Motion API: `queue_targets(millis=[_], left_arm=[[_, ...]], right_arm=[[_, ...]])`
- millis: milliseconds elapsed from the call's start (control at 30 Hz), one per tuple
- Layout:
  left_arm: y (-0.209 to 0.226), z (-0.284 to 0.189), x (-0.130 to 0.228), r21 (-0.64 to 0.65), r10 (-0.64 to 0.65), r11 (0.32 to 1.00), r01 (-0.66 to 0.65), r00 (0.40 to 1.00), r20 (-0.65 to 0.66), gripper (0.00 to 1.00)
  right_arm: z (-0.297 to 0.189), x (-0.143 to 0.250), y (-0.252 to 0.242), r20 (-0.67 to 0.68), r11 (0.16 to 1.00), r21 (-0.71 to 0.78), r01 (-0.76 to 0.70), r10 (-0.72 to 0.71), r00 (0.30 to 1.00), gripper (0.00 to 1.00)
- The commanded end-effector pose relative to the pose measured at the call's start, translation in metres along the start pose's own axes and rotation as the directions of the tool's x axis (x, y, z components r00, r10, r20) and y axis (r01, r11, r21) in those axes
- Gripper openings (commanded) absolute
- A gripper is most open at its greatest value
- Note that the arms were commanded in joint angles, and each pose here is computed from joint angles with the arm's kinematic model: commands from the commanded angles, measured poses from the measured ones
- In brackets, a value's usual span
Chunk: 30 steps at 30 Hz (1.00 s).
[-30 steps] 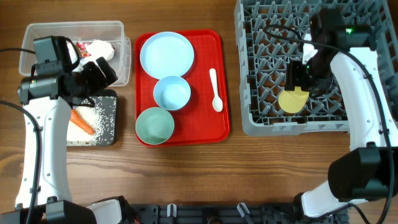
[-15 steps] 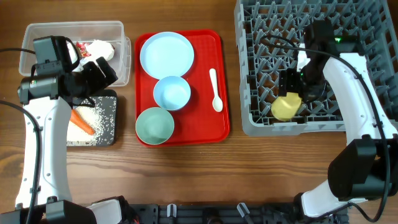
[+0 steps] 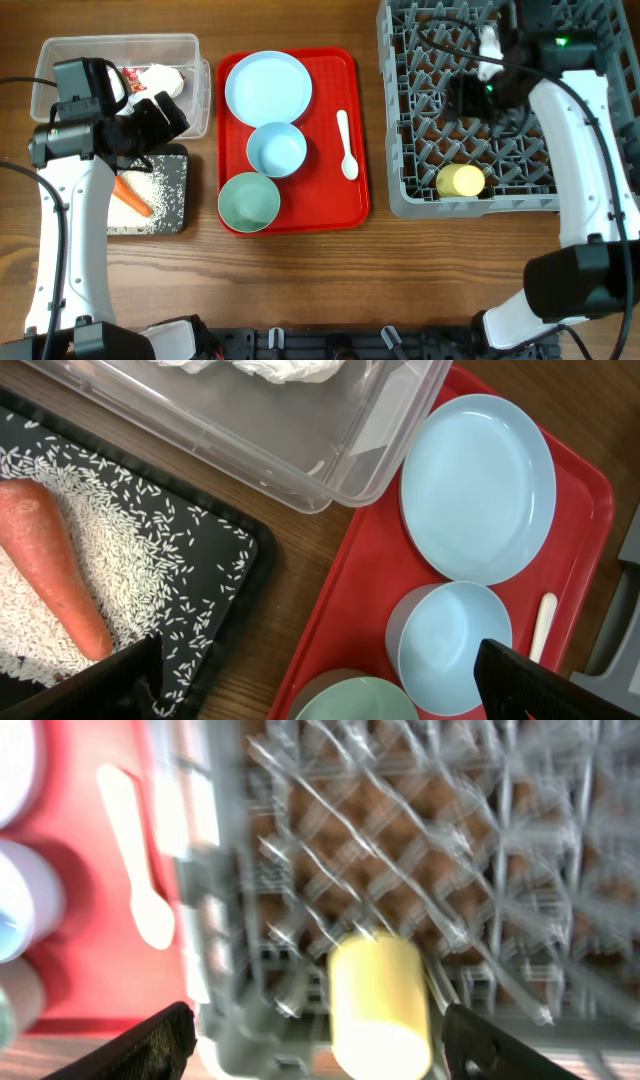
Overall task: Sort waste into correct bins and load items into the dishwasher rack
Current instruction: 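Grasp the white spoon on the red tray with the right gripper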
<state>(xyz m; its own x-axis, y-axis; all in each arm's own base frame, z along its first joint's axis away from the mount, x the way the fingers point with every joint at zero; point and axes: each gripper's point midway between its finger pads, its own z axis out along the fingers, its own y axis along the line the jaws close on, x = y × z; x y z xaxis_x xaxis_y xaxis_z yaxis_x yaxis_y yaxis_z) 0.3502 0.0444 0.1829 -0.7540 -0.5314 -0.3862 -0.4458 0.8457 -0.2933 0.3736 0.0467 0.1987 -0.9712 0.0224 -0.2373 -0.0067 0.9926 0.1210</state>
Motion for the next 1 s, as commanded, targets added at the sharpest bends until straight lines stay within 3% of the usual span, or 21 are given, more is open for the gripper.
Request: queue_targets(millis=[0, 167, 333, 600, 733, 967], left_arm=[[0.002, 0.001, -0.004, -0.008, -0.014, 1.000, 0.014, 1.000, 0.007, 1.00], [0.002, 0.001, -0.003, -0.009, -0.014, 1.000, 0.014, 1.000, 0.006, 1.00], [0.003, 0.002, -0.003, -0.010, -0.015, 1.000, 0.015, 1.000, 0.003, 1.00], [0.003, 0.002, -0.003, -0.010, -0.014, 1.000, 0.014, 1.000, 0.003, 1.00], [0.002, 0.002, -0.003, -0.010, -0.014, 1.000, 0.014, 1.000, 0.004, 1.00], [0.003, 0.001, -0.003, -0.010, -0.014, 1.000, 0.014, 1.000, 0.004, 1.00]], right_arm=[[-0.002, -0.013, 0.058, 0.074, 0.989, -0.076, 0.131, -0.125, 0.989, 0.77], [0.022, -0.023, 0.132, 0.158, 0.962, -0.129, 0.242, -0.221, 0.962, 0.69], [0.079, -0.014, 0.178, 0.104, 0.933, -0.148, 0.328, -0.315, 0.943, 0.55], [0.162, 0.003, 0.178, -0.041, 0.936, -0.106, 0.335, -0.340, 0.939, 0.53], [0.194, 0.017, 0.171, -0.123, 0.940, -0.092, 0.327, -0.337, 0.933, 0.39], [0.225, 0.027, 0.154, -0.189, 0.959, -0.016, 0.283, -0.281, 0.941, 0.38]])
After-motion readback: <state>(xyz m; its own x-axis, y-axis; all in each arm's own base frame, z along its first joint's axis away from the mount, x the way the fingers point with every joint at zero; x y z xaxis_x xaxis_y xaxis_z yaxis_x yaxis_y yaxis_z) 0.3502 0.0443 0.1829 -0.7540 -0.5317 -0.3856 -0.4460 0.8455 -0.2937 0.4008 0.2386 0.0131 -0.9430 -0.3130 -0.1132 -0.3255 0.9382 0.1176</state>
